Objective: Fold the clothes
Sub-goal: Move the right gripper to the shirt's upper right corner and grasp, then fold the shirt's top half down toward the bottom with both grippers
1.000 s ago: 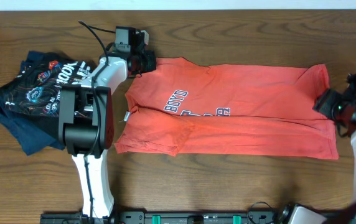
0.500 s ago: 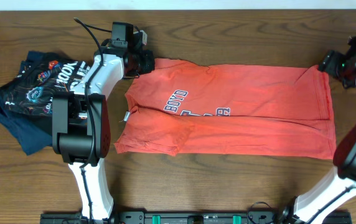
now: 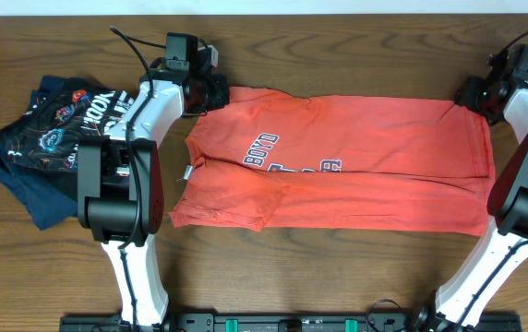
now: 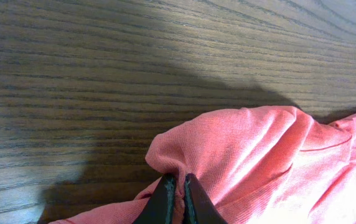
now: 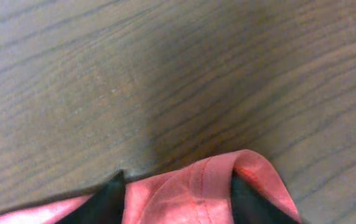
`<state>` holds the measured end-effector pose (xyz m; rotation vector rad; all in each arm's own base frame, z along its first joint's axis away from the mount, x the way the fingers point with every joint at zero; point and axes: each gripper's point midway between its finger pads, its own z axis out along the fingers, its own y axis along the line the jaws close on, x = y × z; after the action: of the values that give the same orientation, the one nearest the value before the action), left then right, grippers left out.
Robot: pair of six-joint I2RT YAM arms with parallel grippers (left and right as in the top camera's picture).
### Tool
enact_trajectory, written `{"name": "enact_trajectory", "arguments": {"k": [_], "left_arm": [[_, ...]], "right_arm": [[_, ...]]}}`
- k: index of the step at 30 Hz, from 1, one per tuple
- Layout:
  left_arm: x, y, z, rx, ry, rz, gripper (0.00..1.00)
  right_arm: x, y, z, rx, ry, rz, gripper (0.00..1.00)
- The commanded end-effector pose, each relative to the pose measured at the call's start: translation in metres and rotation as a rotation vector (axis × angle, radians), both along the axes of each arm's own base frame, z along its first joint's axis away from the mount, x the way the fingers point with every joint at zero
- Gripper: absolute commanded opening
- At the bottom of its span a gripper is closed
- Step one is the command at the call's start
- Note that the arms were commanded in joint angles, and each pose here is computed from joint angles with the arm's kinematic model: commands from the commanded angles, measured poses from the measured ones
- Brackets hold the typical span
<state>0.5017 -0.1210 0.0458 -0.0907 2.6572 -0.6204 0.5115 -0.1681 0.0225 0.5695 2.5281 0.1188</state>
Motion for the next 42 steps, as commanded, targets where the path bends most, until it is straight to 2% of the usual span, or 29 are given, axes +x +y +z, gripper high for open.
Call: {"name": "enact_trajectory", "arguments": {"k": [1, 3, 5, 10, 22, 30, 34, 42], "left_arm": [[0.004, -0.004, 0.016, -0.016, -0.027, -0.007, 0.06], [0.003, -0.004, 0.015, -0.015, -0.024, -0.007, 0.06], [0.002, -0.004, 0.015, -0.014, -0.019, -0.007, 0.06], [0.003, 0.004, 0.015, -0.011, -0.02, 0.008, 0.06], [0.003, 0.013, 0.017, -0.016, -0.01, 0.025, 0.06], [-0.006, 0.004, 0.048, -0.056, -0.049, -0.038, 0.06], [-0.02, 0.004, 0.06, -0.057, -0.017, -0.039, 0.06], [-0.081, 0.011, 0.085, -0.021, 0.133, -0.075, 0.06]], "right_arm": [[0.006, -0.001, 0.003, -0.025, -0.008, -0.003, 0.21], [0.005, -0.005, 0.003, -0.039, 0.0, -0.013, 0.08], [0.001, -0.01, 0.001, -0.065, 0.019, -0.032, 0.01], [-0.012, -0.029, -0.001, -0.119, 0.073, -0.091, 0.01], [-0.028, -0.056, 0.01, -0.068, 0.107, -0.149, 0.01], [-0.053, -0.068, 0.025, -0.092, 0.2, -0.195, 0.01], [-0.073, -0.068, 0.038, -0.084, 0.267, -0.209, 0.01], [-0.122, -0.062, 0.079, -0.044, 0.351, -0.245, 0.01]]}}
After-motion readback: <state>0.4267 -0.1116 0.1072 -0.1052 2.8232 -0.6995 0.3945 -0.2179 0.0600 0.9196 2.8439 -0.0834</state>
